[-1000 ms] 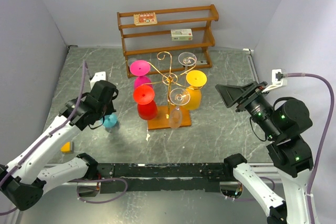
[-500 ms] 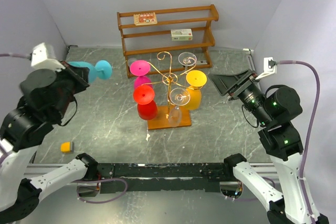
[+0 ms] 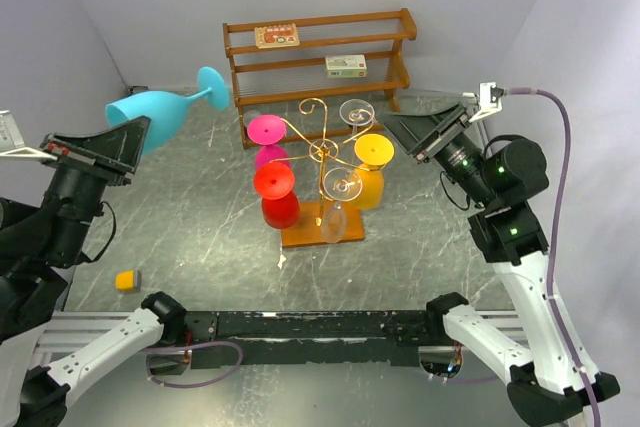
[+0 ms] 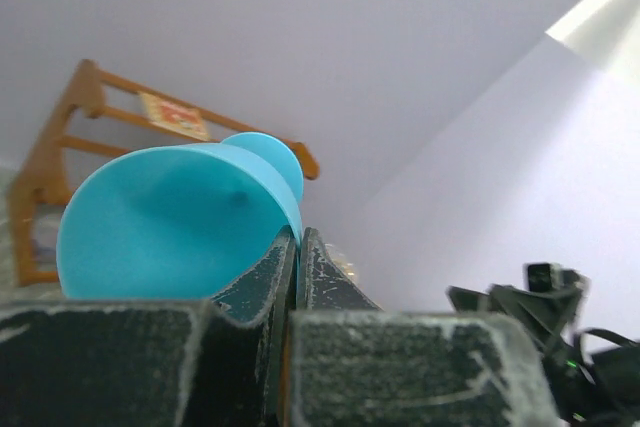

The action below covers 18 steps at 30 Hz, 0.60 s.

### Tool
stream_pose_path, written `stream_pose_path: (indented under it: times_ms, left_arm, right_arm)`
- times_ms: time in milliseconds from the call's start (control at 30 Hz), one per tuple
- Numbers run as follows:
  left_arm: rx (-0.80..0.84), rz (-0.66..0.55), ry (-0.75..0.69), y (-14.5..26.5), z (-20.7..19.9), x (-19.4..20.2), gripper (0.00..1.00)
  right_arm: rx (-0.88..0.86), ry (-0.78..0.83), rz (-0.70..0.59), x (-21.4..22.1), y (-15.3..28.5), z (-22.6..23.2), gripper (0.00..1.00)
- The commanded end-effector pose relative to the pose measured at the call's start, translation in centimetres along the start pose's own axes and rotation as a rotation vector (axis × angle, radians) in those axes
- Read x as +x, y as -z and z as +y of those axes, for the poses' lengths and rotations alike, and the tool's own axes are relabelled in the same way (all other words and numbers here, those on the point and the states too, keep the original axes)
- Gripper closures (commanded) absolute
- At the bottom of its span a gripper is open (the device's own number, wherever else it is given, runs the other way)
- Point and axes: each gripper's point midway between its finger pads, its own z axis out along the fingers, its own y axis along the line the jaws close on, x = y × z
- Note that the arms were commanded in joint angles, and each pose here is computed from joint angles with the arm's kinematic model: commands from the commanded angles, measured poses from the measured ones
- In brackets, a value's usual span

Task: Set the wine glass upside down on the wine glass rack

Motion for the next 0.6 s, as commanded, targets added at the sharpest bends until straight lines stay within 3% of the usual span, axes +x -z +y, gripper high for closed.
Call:
stream_pose_path:
  times_ms: [0, 267, 400, 567]
  left_arm:
    - [0.226, 0.025, 0.09, -1.4, -4.7, 0.9, 0.93]
    - [0.385, 0.102, 0.065, -5.0, -8.2, 4.0, 0.93]
    - [0.416, 0.125, 0.103, -5.9, -8.6, 5.3, 0.93]
    - [0.444, 0.132, 0.156, -6.3, -8.8, 6.3, 0.93]
  right_arm:
    - [-0.103, -0.065, -0.048, -1.3, -0.9, 2.3, 0.42]
    - [-0.058, -0.083, -0.079, -0.6, -4.0, 1.5, 0.41]
    - [-0.067, -0.088, -0.078, 1.0, -5.5, 3.3, 0.41]
    - [-0.023, -0.217, -0.136, 2.1, -6.6, 3.0, 0.42]
